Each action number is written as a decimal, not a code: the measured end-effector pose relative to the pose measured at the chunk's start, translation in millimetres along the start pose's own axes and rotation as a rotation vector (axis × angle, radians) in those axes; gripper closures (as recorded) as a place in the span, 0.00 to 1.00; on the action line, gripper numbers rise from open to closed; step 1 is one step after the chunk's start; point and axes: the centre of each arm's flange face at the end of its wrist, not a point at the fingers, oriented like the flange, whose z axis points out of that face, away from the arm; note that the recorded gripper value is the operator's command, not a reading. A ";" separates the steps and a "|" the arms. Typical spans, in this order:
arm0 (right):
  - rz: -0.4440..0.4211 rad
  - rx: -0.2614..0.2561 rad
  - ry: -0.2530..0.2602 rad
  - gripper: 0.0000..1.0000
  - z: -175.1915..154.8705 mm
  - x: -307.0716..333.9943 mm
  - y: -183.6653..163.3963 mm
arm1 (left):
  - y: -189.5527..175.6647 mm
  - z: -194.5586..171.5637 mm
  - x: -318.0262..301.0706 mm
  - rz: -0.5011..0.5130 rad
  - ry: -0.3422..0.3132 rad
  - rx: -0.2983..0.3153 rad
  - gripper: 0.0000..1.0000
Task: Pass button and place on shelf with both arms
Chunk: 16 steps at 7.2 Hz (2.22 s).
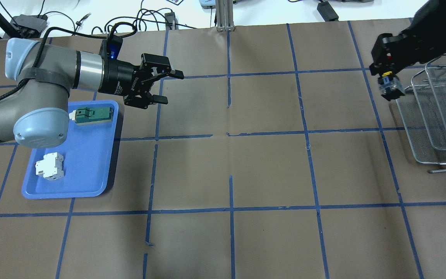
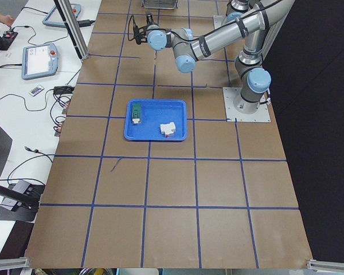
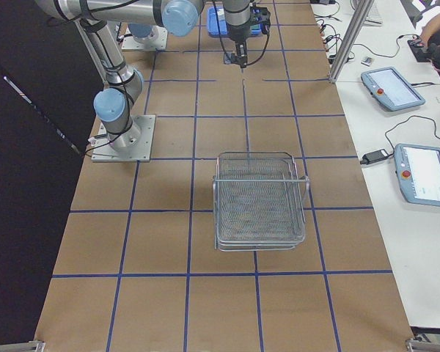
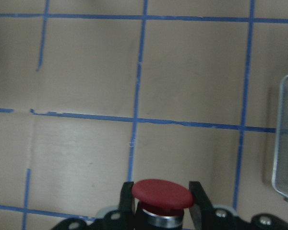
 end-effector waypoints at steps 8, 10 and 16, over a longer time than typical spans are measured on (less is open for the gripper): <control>0.062 -0.212 0.185 0.75 112.3 235.1 -20.3 | 24.4 -122.8 116.2 0.103 -0.785 -0.056 0.00; 0.059 -0.261 0.206 0.06 133.1 252.8 -26.8 | 27.0 -122.6 110.8 0.155 -0.785 -0.082 0.00; 0.058 -0.275 0.193 0.00 114.2 233.7 -26.7 | 15.8 -135.6 109.1 0.254 -0.771 -0.028 0.00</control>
